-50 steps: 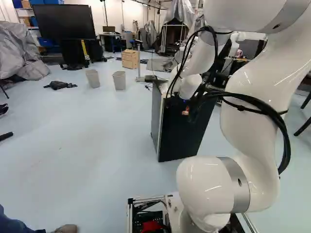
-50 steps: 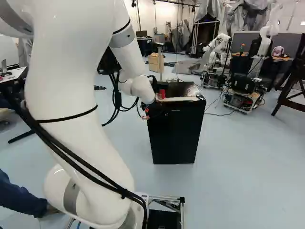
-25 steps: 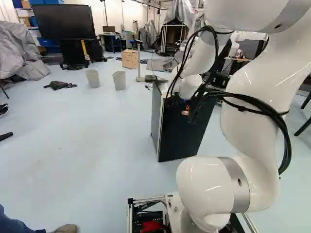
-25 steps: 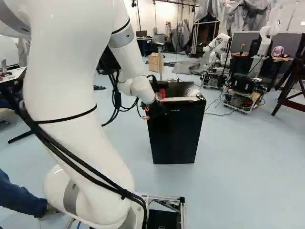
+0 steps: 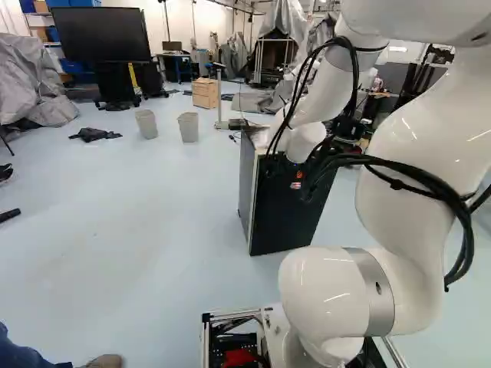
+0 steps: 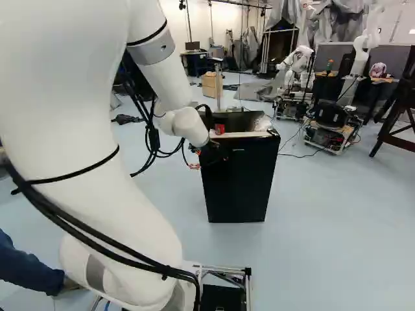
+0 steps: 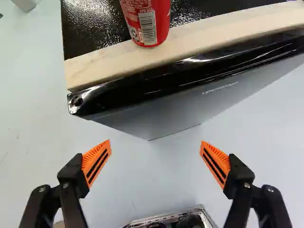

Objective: Grab a drink from the fridge

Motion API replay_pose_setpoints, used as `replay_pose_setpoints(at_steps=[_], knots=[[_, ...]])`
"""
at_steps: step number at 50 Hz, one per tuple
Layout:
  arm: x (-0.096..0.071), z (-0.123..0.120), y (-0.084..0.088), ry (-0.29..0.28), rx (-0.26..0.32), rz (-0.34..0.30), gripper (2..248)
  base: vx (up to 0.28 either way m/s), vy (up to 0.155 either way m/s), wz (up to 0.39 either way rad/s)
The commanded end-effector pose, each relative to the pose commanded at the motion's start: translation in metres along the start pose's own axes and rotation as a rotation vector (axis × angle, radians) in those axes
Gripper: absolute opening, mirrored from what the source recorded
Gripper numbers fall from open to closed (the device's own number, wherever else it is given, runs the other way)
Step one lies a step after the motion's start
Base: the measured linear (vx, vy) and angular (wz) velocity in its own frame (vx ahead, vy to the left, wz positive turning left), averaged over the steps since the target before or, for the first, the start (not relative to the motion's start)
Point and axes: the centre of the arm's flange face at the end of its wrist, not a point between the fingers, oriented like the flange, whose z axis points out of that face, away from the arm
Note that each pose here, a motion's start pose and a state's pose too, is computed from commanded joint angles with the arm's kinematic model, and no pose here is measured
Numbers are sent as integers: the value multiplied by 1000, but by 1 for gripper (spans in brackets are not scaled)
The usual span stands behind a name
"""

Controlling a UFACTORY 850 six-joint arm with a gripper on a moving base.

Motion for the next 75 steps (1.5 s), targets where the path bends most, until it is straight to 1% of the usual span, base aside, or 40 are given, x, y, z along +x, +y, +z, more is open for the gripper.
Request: replay_pose_setpoints(at_steps=[10, 21, 29, 53, 63, 75], knots=[[-11, -13, -3, 69, 10, -9, 247, 0, 0, 0], [-18, -26, -10, 175, 29, -23, 247, 0, 0, 0], [-14, -30, -13, 258, 39, -28, 247, 0, 0, 0], [6, -38, -15, 510, 54, -25, 247, 0, 0, 0], [10, -35, -15, 589, 57, -25, 247, 0, 0, 0], [11, -30, -15, 659, 60, -24, 247, 0, 0, 0]])
